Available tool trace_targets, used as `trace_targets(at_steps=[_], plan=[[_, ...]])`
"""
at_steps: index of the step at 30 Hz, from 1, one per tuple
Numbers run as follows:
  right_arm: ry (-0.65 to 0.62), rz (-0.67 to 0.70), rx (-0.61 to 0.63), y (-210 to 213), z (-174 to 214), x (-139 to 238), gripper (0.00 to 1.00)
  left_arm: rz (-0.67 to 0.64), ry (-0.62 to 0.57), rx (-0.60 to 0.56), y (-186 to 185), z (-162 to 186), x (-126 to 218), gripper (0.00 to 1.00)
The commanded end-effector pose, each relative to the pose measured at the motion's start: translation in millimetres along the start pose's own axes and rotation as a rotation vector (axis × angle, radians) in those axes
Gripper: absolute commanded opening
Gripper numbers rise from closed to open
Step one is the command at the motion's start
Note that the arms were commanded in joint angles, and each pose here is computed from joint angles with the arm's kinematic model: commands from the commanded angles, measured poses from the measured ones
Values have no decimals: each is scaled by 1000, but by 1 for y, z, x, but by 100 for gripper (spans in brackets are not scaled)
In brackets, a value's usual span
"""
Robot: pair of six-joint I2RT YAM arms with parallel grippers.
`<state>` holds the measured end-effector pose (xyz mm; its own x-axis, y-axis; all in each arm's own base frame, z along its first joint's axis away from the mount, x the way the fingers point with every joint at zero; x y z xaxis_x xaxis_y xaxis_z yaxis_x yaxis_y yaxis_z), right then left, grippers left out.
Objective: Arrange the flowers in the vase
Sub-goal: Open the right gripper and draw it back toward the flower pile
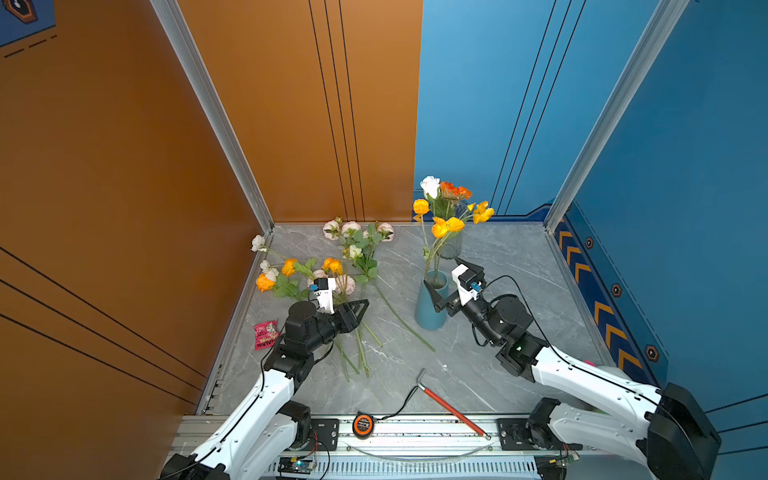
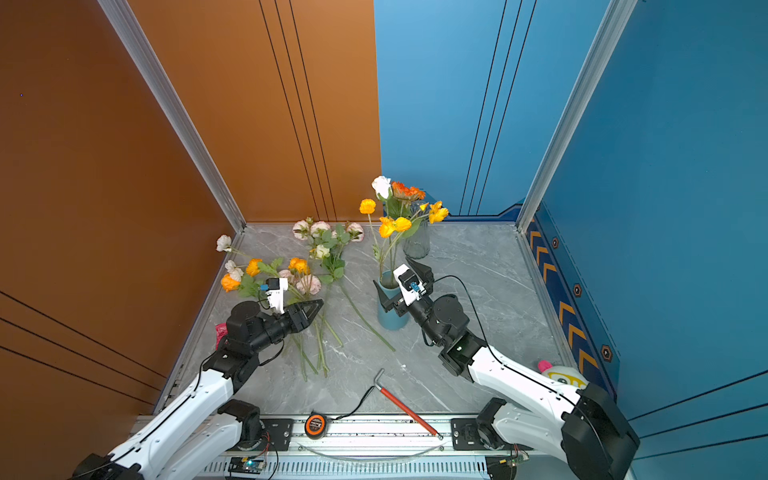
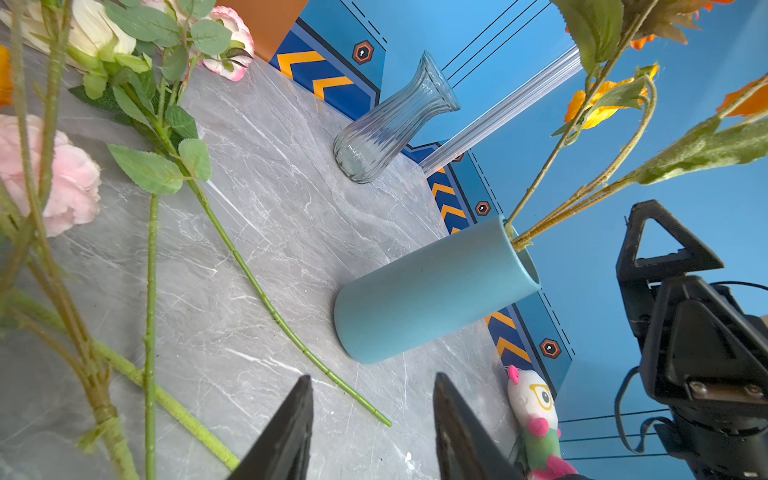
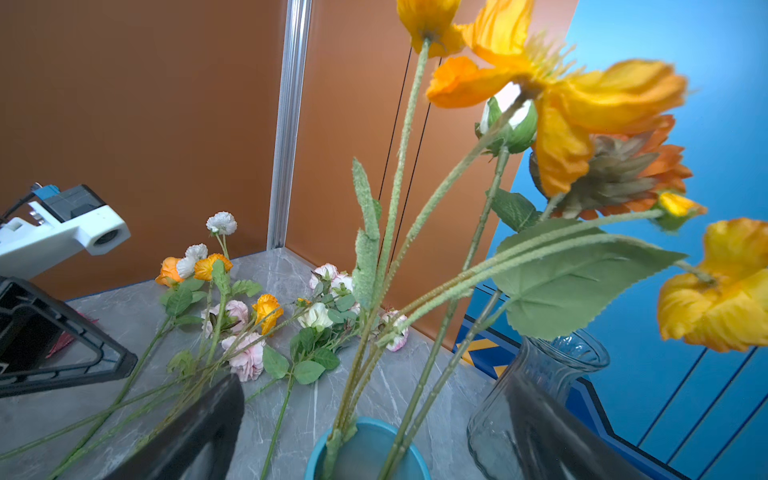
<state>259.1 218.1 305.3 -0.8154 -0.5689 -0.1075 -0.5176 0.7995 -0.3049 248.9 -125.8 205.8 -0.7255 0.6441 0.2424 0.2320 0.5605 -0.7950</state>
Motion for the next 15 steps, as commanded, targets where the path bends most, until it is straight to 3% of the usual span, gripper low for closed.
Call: trace_targets(at_steps=[1, 7, 15], plan=[[140, 9, -13, -3, 18, 13, 100, 23, 4, -53, -12, -11, 2, 47], [211, 21, -119, -12, 29, 39, 100, -27, 40, -70, -9, -17, 0, 48], [248, -48, -220, 7, 55, 40, 100, -454, 189, -87, 34, -31, 1, 47]])
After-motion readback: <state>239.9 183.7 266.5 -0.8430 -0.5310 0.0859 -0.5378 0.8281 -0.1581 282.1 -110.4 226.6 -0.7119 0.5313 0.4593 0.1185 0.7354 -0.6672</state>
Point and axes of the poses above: each gripper's point midway between its finger pads, its own x axis back along the fingers, its own y axis along the line the jaws close on, z = x × y, the point moved 4 cm from there along x, back along the fingers, and after that the axes turned 6 degrees about x, right-handed, at the moved point
